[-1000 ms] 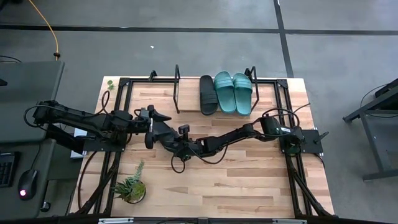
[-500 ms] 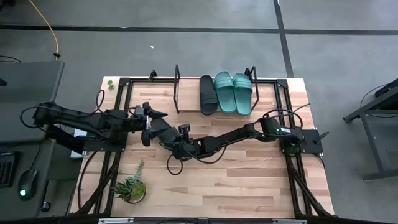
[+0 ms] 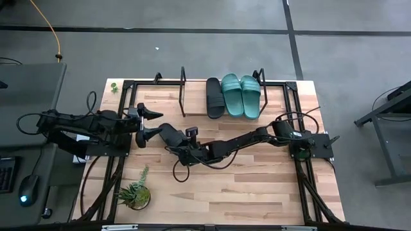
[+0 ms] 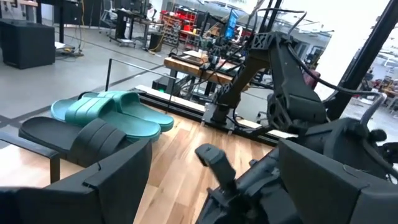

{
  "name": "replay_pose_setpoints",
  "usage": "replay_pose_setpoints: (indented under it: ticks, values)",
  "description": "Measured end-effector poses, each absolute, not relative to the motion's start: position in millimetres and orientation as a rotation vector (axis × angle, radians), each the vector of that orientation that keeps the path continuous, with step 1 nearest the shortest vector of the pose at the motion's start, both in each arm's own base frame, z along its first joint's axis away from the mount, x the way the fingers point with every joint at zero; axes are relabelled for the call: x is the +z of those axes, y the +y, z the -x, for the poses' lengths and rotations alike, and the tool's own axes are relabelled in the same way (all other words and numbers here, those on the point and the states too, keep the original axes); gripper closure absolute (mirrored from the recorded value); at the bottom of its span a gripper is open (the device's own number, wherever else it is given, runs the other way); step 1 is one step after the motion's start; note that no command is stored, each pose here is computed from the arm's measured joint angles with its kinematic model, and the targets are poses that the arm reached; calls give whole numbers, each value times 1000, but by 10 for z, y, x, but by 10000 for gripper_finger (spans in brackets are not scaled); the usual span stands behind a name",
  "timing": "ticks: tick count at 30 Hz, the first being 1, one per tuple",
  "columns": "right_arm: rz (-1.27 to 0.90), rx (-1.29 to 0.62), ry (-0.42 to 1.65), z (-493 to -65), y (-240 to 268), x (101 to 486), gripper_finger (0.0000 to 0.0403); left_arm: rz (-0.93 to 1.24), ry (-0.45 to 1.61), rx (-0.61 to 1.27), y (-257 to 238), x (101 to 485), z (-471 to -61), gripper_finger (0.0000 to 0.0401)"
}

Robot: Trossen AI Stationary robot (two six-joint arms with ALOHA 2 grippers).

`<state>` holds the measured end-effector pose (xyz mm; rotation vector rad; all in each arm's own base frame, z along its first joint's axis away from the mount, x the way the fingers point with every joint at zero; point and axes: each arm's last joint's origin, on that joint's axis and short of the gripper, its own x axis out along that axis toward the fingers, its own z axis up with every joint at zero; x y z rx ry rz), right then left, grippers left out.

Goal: Pick and place slides into the shelf
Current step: Put the black slide on the shelf

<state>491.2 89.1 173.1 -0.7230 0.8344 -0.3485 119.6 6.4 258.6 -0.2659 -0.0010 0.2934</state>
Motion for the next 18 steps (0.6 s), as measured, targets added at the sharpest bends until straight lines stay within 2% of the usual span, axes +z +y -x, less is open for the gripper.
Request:
replay_pose_setpoints:
  ticks: [6, 18]
  values:
    - [715, -378, 809, -4817, 976, 1973, 403, 278, -8, 293, 65, 2592, -1160, 73]
    - [755, -465, 801, -4669, 1069, 2223, 403, 276, -1, 293, 65, 2585, -1162, 73]
